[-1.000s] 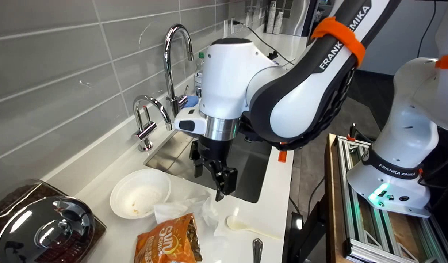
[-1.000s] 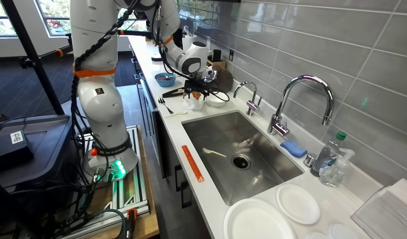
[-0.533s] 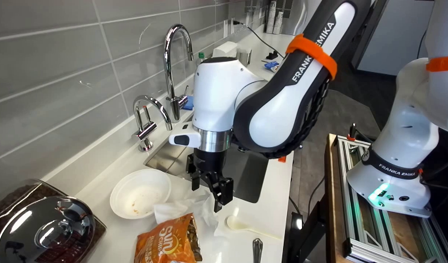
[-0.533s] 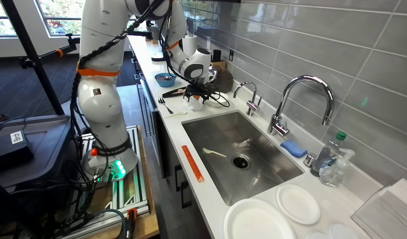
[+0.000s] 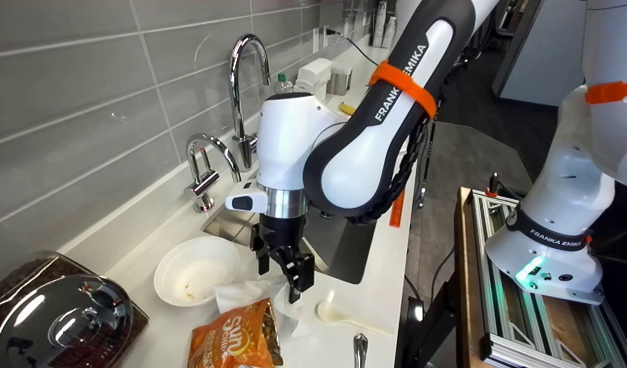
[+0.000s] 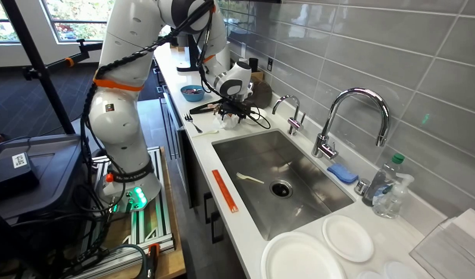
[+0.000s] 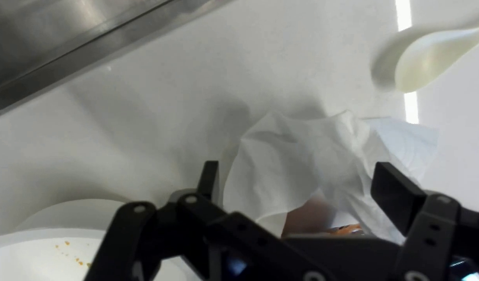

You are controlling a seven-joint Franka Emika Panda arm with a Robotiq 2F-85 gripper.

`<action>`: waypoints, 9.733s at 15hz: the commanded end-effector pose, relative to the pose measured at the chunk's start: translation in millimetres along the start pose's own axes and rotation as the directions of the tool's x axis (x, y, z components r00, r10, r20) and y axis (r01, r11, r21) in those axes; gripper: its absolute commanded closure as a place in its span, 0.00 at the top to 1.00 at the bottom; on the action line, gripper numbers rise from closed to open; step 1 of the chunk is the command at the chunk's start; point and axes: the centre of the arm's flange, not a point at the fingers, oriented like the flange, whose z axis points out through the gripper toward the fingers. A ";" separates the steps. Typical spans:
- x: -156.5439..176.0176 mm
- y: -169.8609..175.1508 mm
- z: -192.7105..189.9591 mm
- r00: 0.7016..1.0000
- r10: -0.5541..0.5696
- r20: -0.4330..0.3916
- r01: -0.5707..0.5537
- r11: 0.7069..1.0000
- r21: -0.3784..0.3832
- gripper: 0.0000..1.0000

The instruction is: Use the tissue to wipe the small plate

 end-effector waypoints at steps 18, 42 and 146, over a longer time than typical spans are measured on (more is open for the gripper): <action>-0.8 10.9 -0.6 0.995 -0.063 0.073 0.056 0.994 0.096 0.00; 65.8 53.3 -84.7 0.944 -0.129 0.304 0.115 0.991 0.063 0.01; 115.4 118.3 -10.0 0.950 0.133 0.283 -0.096 0.985 -0.144 0.01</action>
